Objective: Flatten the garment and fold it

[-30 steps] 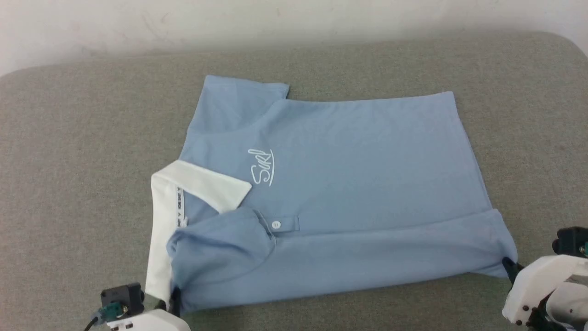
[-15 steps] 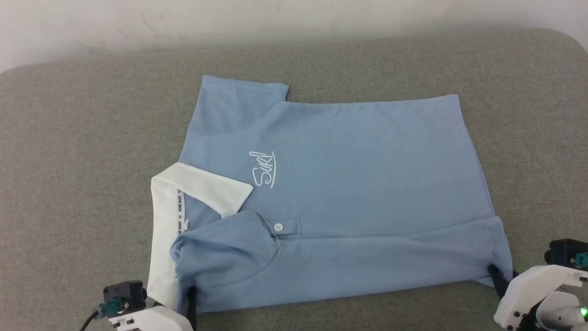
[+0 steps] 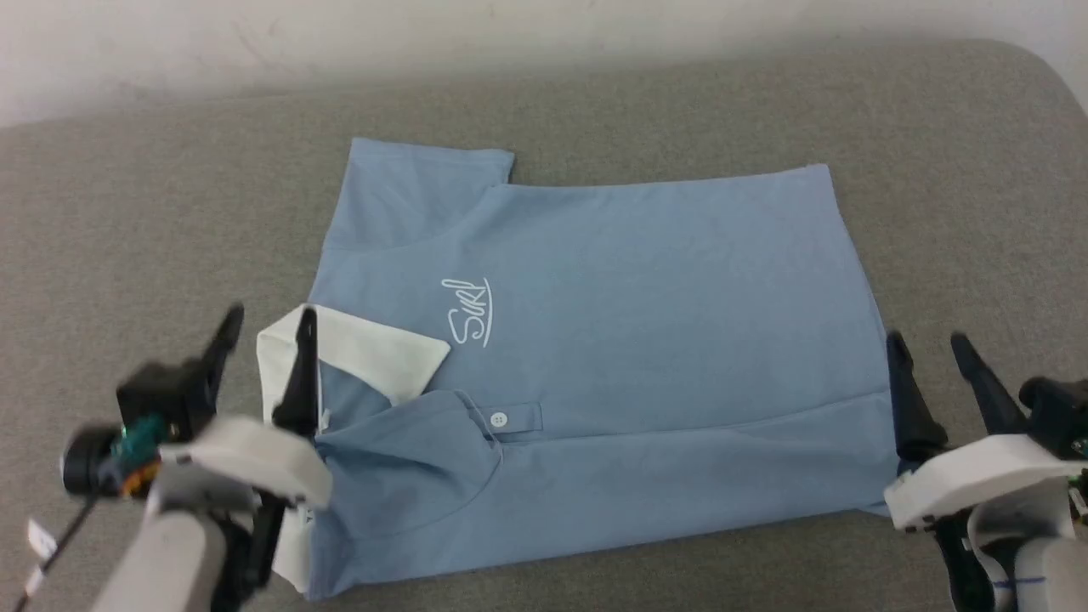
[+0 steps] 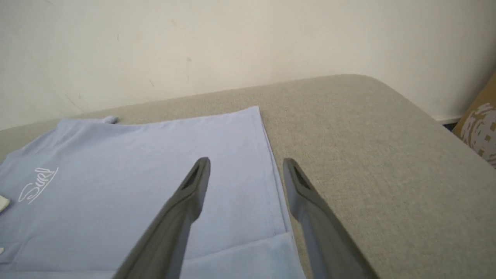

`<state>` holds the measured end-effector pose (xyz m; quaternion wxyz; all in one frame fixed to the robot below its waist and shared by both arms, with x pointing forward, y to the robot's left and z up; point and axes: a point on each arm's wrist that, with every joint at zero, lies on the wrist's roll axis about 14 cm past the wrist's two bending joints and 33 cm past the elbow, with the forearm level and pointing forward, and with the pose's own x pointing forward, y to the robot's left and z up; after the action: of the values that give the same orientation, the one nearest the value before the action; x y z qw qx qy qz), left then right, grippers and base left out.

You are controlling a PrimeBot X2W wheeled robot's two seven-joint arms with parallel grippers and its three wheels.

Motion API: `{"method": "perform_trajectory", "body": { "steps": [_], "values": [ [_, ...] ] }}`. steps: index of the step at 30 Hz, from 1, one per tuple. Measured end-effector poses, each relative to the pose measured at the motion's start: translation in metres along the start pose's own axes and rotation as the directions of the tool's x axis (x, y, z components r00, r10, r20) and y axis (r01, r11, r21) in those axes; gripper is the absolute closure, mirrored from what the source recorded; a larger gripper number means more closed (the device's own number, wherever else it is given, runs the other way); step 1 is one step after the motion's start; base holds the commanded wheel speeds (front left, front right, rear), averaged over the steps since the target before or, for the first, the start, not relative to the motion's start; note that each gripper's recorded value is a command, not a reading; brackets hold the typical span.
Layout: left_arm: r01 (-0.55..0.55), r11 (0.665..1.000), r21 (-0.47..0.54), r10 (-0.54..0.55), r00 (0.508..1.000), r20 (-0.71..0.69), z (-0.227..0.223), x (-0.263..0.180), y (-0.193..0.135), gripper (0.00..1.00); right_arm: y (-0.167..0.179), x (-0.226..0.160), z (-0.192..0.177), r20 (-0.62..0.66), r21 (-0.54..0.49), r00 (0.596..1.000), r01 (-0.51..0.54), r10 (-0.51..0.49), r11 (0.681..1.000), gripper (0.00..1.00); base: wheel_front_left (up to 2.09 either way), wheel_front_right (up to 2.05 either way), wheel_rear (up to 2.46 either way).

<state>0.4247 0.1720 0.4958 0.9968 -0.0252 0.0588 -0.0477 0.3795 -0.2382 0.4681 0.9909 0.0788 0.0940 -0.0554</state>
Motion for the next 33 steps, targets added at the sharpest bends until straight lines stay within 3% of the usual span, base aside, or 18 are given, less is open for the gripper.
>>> {"method": "perform_trajectory", "body": {
  "steps": [6,13,19,24,33],
  "values": [
    [0.122,0.983,0.137,-0.138,0.983,0.117,0.048,0.06,-0.013,0.0,0.026,0.015,0.032,0.176,-0.058,0.981,-0.072,0.081,0.996,0.0,0.0,0.0,0.0],
    [0.226,0.945,0.236,-0.238,0.971,0.021,0.058,0.134,-0.024,0.0,0.039,0.035,0.031,0.204,-0.091,0.969,-0.122,0.138,0.988,0.0,0.0,0.0,0.0],
    [0.237,0.954,0.184,-0.198,0.958,-0.208,0.025,0.187,-0.016,0.0,0.036,0.051,0.021,0.183,-0.091,0.974,-0.117,0.133,0.989,0.0,0.0,0.0,0.0],
    [0.237,0.96,0.15,-0.156,0.897,-0.414,-0.015,0.211,-0.014,0.0,0.027,0.054,0.01,0.156,-0.084,0.982,-0.091,0.103,0.992,0.0,0.0,0.0,0.0],
    [0.133,0.988,0.071,-0.064,0.797,-0.6,-0.063,0.237,-0.007,0.0,0.01,0.056,-0.017,0.085,-0.069,0.995,-0.041,0.047,0.997,0.0,0.0,0.0,0.0]
  ]
}}
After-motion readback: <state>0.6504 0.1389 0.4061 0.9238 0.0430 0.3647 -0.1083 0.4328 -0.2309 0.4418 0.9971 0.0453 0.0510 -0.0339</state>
